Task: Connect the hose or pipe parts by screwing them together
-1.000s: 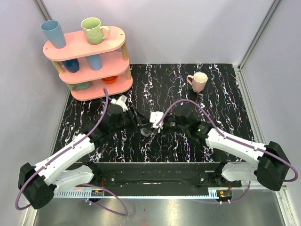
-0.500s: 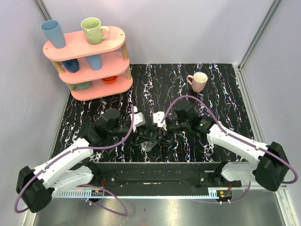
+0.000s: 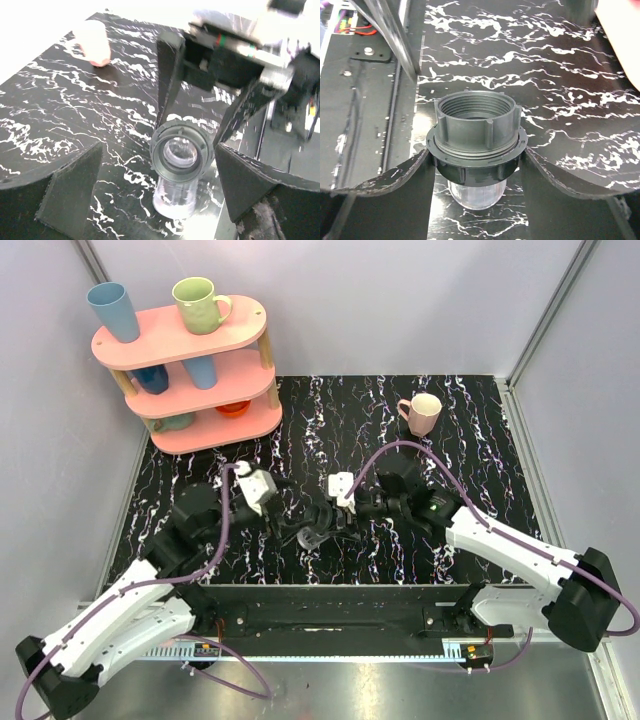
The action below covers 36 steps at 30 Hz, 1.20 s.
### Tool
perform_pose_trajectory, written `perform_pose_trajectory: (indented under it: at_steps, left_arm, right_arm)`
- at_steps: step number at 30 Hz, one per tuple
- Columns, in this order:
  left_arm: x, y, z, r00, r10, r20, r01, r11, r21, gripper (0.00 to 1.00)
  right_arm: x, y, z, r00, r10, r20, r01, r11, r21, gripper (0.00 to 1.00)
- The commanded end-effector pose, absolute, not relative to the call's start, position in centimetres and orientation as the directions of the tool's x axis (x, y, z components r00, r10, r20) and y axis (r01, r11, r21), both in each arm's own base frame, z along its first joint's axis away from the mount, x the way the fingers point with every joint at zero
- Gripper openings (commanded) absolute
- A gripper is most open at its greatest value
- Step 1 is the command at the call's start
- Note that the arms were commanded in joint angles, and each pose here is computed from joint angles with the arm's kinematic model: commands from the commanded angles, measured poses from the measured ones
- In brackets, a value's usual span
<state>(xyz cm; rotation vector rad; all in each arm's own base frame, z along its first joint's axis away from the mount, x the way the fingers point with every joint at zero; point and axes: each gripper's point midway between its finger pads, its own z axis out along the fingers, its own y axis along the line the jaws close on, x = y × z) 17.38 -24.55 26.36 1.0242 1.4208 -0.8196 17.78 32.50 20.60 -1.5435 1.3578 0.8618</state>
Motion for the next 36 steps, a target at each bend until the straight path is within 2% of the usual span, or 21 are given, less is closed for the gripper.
perform_pose_trajectory:
  at_steps: [1,3,4,6,7,9,10,14,16,19,25,32,36]
  left_arm:
    - [19.6,-22.5,30.1,-0.151,-0.114,-0.982,0.78,0.597,-0.189,0.99]
    - [20.5,-21.7,29.9,-0.228,-0.165,-0.96,0.699,0.658,-0.279,0.99]
    - [20.6,-21.7,30.4,-0.307,-0.249,-0.919,0.645,0.655,-0.393,0.99]
    - [21.6,-21.2,29.4,-0.401,-0.335,-0.853,0.515,0.688,-0.512,0.97]
    - [21.9,-21.1,29.4,-0.473,-0.454,-0.755,0.4,0.652,-0.644,0.96]
    - [22.0,-21.5,28.7,-0.548,-0.521,-0.654,0.295,0.611,-0.735,0.96]
    - [21.9,-21.9,28.7,-0.588,-0.574,-0.569,0.227,0.558,-0.798,0.96]
    - [21.8,-23.0,27.3,-0.684,-0.621,-0.383,0.016,0.512,-0.859,0.97]
    - [21.5,-24.1,26.9,-0.73,-0.61,-0.31,-0.038,0.488,-0.872,0.97]
    - [21.4,-25.0,26.7,-0.764,-0.592,-0.257,-0.071,0.473,-0.878,0.97]
    - [21.3,-25.4,25.7,-0.774,-0.595,-0.215,-0.112,0.463,-0.879,0.97]
    - [20.8,-26.0,23.5,-0.806,-0.568,-0.168,-0.156,0.478,-0.864,0.84]
    - [20.7,-26.4,22.8,-0.822,-0.538,-0.186,-0.137,0.504,-0.853,0.77]
  right_arm:
    - [20.5,33.0,24.0,0.251,-0.323,-0.912,-0.948,0.107,-0.299,0.0]
    - [21.4,33.1,24.8,0.267,-0.31,-0.912,-0.933,0.154,-0.325,0.0]
    - [21.7,33.2,25.0,0.278,-0.299,-0.913,-0.925,0.173,-0.338,0.0]
    - [22.5,33.0,26.0,0.305,-0.278,-0.911,-0.899,0.231,-0.372,0.0]
    - [22.6,33.0,25.8,0.309,-0.28,-0.909,-0.895,0.239,-0.378,0.0]
    - [22.8,33.0,26.4,0.342,-0.267,-0.901,-0.875,0.26,-0.409,0.0]
    - [22.7,32.9,26.2,0.346,-0.27,-0.899,-0.872,0.26,-0.414,0.0]
    - [22.9,33.0,25.4,0.361,-0.307,-0.88,-0.86,0.256,-0.442,0.0]
    - [22.9,33.0,24.9,0.361,-0.329,-0.873,-0.856,0.255,-0.45,0.0]
    - [22.8,33.2,24.3,0.363,-0.348,-0.864,-0.855,0.245,-0.458,0.0]
    - [22.6,33.6,23.7,0.367,-0.361,-0.858,-0.854,0.235,-0.464,0.0]
    - [22.6,34.0,23.9,0.365,-0.353,-0.861,-0.858,0.231,-0.458,0.0]
    - [22.3,34.2,23.8,0.355,-0.353,-0.866,-0.87,0.215,-0.444,0.0]
